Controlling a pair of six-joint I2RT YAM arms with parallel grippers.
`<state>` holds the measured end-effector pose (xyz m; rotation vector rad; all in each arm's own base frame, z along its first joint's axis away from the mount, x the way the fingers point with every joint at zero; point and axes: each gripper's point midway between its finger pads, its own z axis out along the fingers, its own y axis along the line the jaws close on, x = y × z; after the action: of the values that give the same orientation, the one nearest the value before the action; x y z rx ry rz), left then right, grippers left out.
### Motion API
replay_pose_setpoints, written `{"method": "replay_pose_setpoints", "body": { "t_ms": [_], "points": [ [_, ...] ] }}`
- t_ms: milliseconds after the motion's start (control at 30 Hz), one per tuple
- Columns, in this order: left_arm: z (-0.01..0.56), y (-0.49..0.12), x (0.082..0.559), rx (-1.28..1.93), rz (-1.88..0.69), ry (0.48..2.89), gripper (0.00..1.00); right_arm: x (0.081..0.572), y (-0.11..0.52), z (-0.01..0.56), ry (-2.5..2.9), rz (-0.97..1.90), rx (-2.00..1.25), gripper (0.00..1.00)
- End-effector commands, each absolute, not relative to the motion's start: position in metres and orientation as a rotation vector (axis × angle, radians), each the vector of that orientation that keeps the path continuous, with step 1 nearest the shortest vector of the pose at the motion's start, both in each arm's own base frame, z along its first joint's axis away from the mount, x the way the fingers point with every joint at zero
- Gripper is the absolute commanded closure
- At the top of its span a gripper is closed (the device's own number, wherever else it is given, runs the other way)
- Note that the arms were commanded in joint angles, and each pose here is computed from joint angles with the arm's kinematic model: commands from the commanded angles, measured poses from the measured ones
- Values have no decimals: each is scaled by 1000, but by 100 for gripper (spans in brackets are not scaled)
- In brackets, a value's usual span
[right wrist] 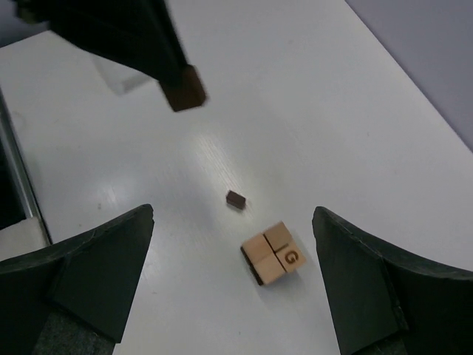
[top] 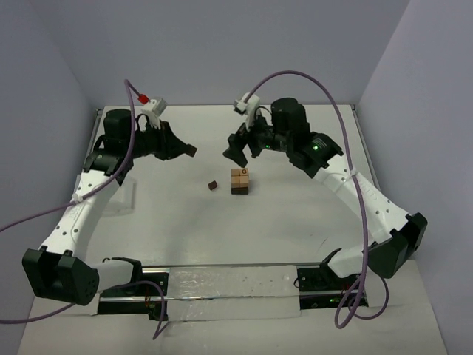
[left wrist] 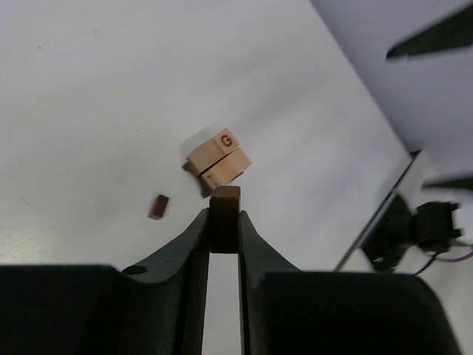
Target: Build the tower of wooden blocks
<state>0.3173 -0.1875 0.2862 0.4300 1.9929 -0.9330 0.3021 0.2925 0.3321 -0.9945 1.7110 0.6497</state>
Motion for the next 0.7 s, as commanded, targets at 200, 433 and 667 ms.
{"method": "replay_pose_setpoints", "body": {
  "t_ms": [200,433,667],
  "points": [
    [273,-208,292,4,-1310,2296,100,268,358,353,1556,766,-1246,11],
    [275,-218,276,18,-1466,2304,100,272,371,332,1621,755,-1277,12],
    [276,-223,266,86,-1560,2302,100,266,378,309,1720,800,-1357,18]
  ]
}}
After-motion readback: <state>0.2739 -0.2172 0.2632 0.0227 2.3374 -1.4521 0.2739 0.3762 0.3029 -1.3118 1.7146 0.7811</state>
